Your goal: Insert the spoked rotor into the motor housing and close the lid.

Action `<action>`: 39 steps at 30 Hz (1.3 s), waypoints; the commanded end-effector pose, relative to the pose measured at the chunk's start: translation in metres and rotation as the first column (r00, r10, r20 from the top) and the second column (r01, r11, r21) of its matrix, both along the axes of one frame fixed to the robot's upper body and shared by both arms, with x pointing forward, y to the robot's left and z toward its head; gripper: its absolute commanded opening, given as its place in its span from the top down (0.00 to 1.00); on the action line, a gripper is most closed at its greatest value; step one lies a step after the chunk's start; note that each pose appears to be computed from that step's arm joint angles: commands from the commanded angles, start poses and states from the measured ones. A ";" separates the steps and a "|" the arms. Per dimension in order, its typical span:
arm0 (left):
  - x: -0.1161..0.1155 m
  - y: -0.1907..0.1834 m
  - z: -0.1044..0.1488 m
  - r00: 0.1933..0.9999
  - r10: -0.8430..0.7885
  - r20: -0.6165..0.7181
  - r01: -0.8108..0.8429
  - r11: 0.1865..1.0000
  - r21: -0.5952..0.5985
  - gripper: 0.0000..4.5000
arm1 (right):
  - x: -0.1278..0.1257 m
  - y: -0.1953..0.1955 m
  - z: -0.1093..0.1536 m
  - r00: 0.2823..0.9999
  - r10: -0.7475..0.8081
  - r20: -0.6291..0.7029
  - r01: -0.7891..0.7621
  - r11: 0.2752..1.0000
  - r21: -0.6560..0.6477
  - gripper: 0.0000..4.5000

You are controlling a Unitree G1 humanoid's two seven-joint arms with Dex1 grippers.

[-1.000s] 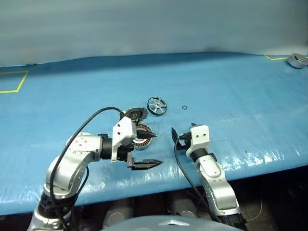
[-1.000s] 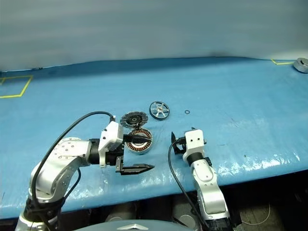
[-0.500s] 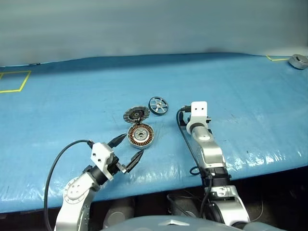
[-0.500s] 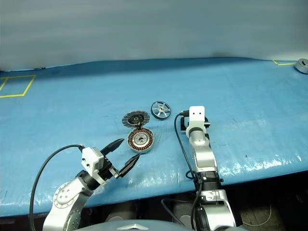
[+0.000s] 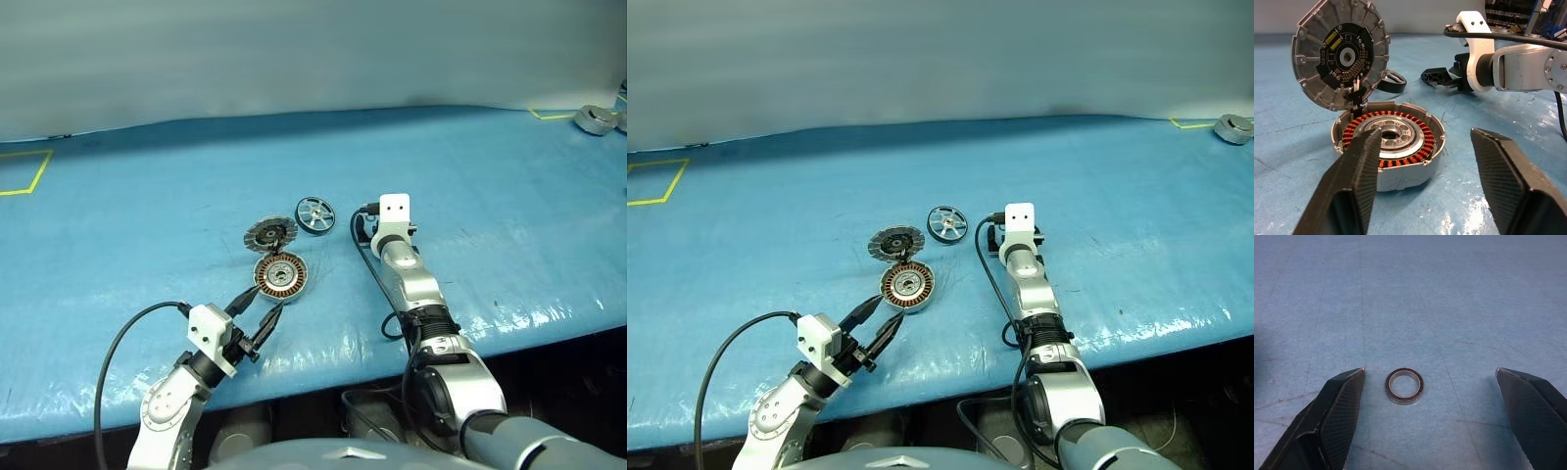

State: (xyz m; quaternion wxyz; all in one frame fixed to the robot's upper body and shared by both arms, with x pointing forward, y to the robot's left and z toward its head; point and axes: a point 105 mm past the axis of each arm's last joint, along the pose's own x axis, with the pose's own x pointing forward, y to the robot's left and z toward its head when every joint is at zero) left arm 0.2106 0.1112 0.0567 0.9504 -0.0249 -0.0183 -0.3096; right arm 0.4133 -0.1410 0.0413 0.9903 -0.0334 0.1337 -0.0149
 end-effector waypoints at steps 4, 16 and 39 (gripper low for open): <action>0.003 0.005 0.001 0.999 0.032 0.038 -0.033 0.999 0.017 0.94 | -0.004 0.011 -0.026 0.996 0.042 -0.085 -0.041 0.999 0.016 0.04; 0.006 0.008 -0.001 0.997 0.063 0.048 -0.064 0.998 0.020 1.00 | -0.015 0.021 -0.047 0.988 0.086 -0.130 -0.091 0.996 -0.027 0.84; 0.004 0.006 -0.004 0.994 0.044 0.100 -0.044 0.999 0.000 1.00 | -0.148 0.083 0.058 0.727 0.673 0.135 -0.664 0.739 -0.109 0.85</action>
